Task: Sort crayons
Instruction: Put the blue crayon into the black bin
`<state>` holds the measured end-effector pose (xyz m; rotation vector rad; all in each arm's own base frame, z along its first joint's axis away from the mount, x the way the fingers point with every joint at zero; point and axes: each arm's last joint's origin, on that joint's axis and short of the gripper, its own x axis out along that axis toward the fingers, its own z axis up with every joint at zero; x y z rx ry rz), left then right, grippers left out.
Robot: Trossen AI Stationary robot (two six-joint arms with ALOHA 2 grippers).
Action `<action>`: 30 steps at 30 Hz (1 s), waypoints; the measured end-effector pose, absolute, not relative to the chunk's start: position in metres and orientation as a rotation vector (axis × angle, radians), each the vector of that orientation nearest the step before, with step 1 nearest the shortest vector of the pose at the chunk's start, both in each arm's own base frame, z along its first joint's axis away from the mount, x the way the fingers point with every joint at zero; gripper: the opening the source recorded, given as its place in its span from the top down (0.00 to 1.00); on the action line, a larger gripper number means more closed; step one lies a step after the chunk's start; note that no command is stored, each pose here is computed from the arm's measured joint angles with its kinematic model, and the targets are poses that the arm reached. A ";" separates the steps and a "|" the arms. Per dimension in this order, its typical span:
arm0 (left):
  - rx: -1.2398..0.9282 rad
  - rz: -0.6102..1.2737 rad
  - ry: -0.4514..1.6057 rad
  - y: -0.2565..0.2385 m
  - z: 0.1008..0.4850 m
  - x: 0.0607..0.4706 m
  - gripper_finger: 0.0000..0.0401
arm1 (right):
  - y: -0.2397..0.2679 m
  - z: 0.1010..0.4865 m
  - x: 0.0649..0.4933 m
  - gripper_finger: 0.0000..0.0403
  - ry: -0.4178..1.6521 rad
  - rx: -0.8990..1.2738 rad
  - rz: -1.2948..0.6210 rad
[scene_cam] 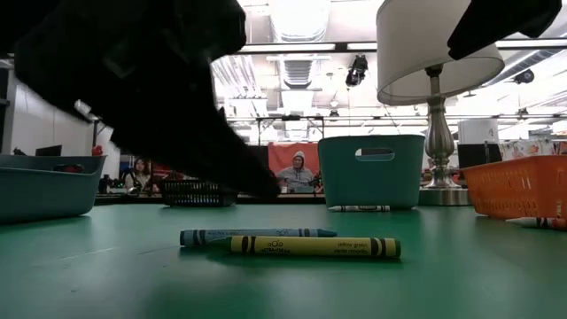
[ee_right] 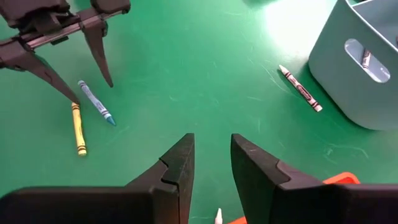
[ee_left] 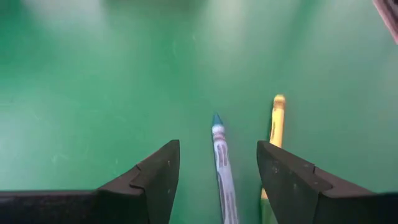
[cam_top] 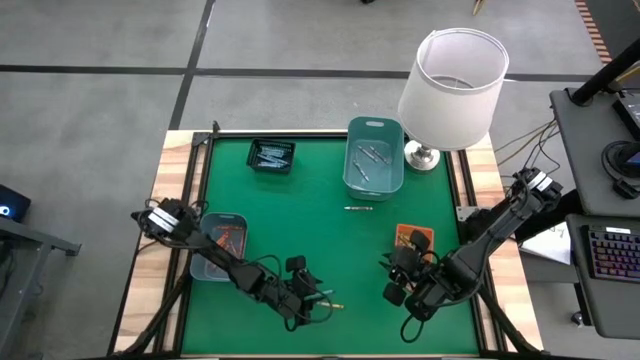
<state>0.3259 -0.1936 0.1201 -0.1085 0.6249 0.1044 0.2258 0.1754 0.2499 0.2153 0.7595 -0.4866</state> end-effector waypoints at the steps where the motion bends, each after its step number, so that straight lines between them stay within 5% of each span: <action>1: -0.104 0.106 0.631 -0.194 0.118 0.326 0.51 | 0.175 0.249 0.226 0.77 0.758 0.216 -0.486; 20: -0.058 0.149 0.677 -0.191 0.098 0.326 0.53 | 0.175 0.243 0.225 0.78 0.758 0.215 -0.484; 30: -0.032 0.178 0.690 -0.189 0.096 0.324 0.71 | 0.175 0.243 0.225 0.78 0.757 0.215 -0.483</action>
